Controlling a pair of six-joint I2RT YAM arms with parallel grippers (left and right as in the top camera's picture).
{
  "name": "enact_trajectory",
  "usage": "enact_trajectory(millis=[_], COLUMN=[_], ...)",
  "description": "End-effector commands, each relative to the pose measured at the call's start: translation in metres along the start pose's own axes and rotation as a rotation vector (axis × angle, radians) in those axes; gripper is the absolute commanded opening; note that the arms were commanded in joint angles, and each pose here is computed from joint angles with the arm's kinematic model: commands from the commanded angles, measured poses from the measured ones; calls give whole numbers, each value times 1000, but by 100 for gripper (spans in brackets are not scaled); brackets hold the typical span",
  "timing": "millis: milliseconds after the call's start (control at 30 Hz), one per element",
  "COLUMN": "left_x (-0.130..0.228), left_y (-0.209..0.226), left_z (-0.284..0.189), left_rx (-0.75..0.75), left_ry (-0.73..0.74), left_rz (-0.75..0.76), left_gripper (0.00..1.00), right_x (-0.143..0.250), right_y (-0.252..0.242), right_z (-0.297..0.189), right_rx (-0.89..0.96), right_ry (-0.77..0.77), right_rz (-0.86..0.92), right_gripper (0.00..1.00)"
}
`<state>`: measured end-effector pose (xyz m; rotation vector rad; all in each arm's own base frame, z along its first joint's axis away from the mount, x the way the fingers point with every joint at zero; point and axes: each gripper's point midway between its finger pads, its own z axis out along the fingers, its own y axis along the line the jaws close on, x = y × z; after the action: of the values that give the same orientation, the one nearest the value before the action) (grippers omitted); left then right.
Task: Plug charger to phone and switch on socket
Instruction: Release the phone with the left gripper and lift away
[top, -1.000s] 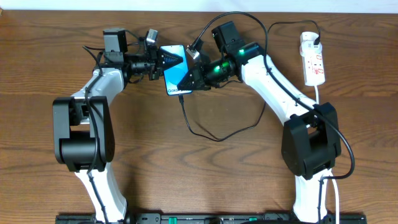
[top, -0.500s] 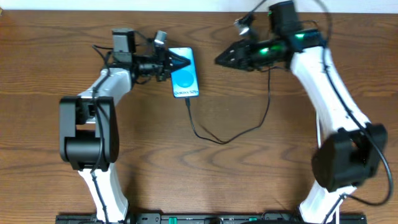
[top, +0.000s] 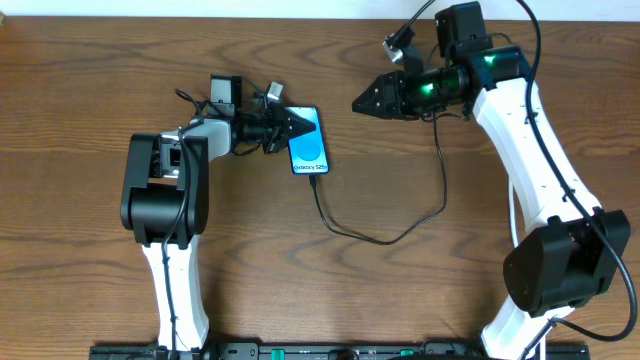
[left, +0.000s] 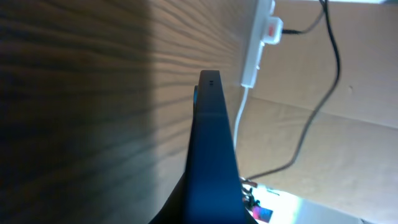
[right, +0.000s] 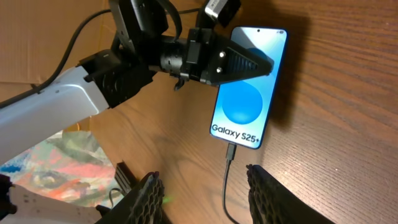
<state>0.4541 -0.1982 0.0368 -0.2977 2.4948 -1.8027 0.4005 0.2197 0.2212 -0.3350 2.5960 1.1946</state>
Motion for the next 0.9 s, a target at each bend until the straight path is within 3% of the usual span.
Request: enact_trajectory(millis=[0,233,667,733,867], left_x=[-7,13,14,13,12], left_y=[0,41,44,46,47], left_z=[3,14,13,12,12], left_rx=[-56,-306,-318,-329,-335], left_ry=[-44,-15,-13,-19,-21], left_rz=[48,97,108,108,108], left_gripper=[7,7,8,13,32], right_x=[-1,0,0,0,0], right_y=[1,-2,-3,-3,-3], right_z=[-1,-1,-1,-1,-1], right_rx=[14,33,37,37,37], right_ry=[-2,-1,-2,-2,0], right_rz=[-35,-31,-38,-38,-46], right_gripper=[44,45,46,47,47])
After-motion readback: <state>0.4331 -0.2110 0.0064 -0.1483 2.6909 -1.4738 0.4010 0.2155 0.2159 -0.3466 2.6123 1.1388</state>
